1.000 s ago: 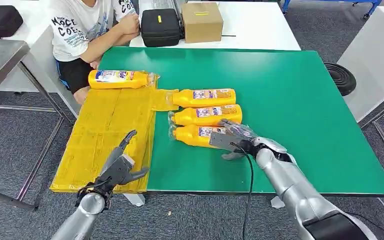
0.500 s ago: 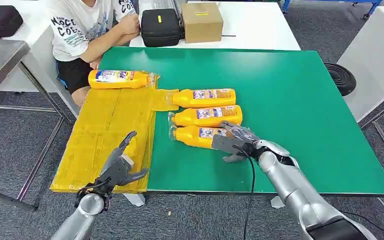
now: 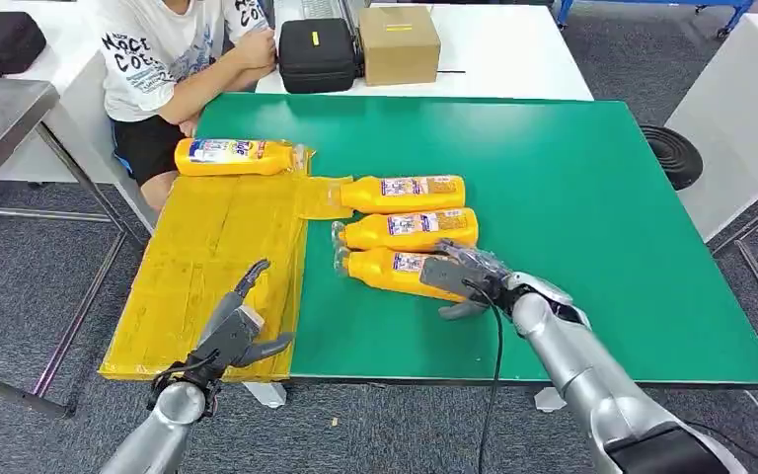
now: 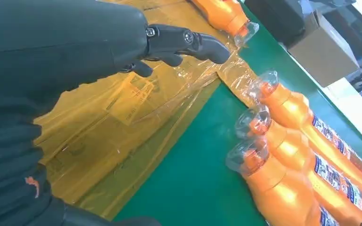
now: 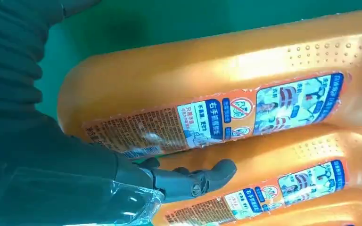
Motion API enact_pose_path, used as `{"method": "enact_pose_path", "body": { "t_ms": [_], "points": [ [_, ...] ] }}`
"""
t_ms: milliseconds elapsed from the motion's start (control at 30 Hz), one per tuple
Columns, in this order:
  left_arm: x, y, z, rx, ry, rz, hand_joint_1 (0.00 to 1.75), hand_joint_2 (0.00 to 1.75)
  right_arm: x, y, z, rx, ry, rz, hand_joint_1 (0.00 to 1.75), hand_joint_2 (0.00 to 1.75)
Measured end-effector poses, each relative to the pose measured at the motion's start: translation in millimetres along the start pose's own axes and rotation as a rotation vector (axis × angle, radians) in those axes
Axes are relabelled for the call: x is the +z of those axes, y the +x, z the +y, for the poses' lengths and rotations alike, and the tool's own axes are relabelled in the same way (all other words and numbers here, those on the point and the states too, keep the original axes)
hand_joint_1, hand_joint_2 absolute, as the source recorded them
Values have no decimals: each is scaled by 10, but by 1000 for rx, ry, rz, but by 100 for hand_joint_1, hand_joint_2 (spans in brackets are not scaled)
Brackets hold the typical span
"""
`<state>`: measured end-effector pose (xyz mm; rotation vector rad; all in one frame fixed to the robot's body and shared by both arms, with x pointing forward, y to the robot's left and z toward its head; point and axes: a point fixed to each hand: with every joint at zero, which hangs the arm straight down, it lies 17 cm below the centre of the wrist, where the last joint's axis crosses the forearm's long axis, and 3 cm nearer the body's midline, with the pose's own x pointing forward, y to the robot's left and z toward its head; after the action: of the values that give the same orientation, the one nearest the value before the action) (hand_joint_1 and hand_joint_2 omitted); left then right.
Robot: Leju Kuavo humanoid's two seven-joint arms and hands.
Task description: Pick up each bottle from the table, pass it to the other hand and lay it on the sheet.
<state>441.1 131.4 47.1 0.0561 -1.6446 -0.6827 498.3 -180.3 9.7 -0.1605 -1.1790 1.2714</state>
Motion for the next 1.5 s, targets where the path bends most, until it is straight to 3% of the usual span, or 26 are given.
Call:
{"method": "enact_pose_path", "body": {
  "t_ms": [133,600,1500],
  "points": [
    [6,-14,-6,4,-1,2,0,175,52,-197,217,-33,57,42,0,175],
    [26,-62,-28,21,-2,11,0,175,54,-294,156,-39,83,68,0,175],
    [-8,-52,3,23,2,9,0,175,-102,59,-42,11,118,28,0,175]
  ]
}}
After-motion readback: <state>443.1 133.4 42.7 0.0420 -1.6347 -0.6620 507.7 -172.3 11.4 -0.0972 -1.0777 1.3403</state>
